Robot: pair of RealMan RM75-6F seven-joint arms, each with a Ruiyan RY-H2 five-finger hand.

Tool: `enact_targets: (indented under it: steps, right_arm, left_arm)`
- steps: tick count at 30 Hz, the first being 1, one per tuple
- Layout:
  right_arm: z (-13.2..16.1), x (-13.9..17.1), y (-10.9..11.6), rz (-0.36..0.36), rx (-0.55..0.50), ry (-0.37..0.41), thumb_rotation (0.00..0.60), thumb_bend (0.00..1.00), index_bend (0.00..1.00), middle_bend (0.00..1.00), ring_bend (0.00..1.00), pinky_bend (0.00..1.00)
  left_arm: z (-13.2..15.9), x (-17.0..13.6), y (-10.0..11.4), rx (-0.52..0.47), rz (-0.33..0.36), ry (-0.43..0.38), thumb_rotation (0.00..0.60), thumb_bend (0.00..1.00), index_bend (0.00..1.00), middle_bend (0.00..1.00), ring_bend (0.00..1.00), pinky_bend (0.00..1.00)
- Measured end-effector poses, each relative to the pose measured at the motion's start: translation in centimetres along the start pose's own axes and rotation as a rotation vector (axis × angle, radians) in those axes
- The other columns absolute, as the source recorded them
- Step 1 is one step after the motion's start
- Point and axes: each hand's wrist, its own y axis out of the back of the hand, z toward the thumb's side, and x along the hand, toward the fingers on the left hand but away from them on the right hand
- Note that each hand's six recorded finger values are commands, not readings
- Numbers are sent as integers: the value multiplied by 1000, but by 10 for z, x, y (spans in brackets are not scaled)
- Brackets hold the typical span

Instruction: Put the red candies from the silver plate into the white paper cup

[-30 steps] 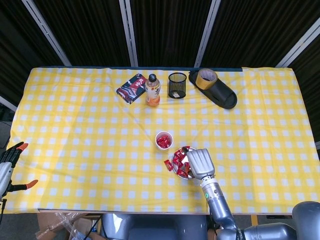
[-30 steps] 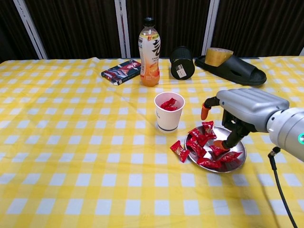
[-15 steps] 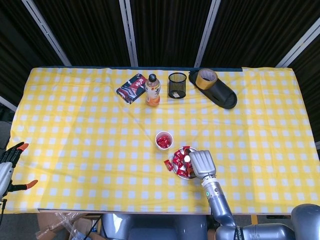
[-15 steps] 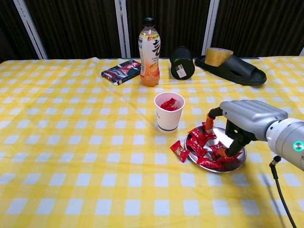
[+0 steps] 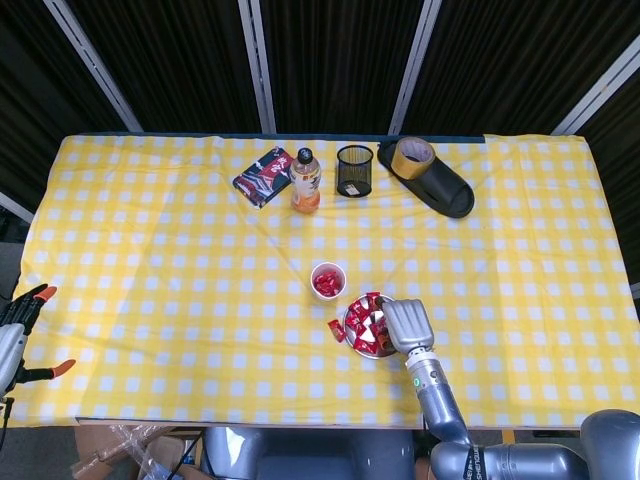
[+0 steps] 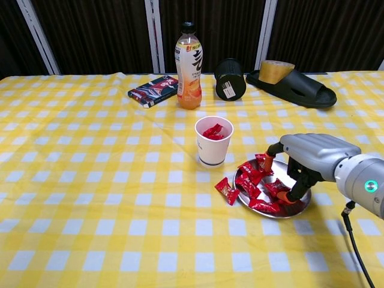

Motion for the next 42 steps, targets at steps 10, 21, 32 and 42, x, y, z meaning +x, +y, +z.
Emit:
enact_targets:
  steps: [10,21,32,42]
  right_arm:
    - [-1,-2,-8,20,-3,-1,600,418,482,973,1000,953]
    - [-1,-1,-10,22,-11,8,600,560,507,973,1000,953]
    - [2,3,3,-7,-18,30,600,560,507,973,1000,954]
    - [19,10,50,-94,-74,82,600,560,507,973,1000,954]
  left_arm:
    - [-1,0,1,-2,5,4,600,20,0,0,0,0]
    - [-1,0,1,-4,5,2,600,20,0,0,0,0]
    - [0,0,1,-2,5,0,600,20,0,0,0,0]
    - [-1,0,1,-8,4,0,600,20,0,0,0,0]
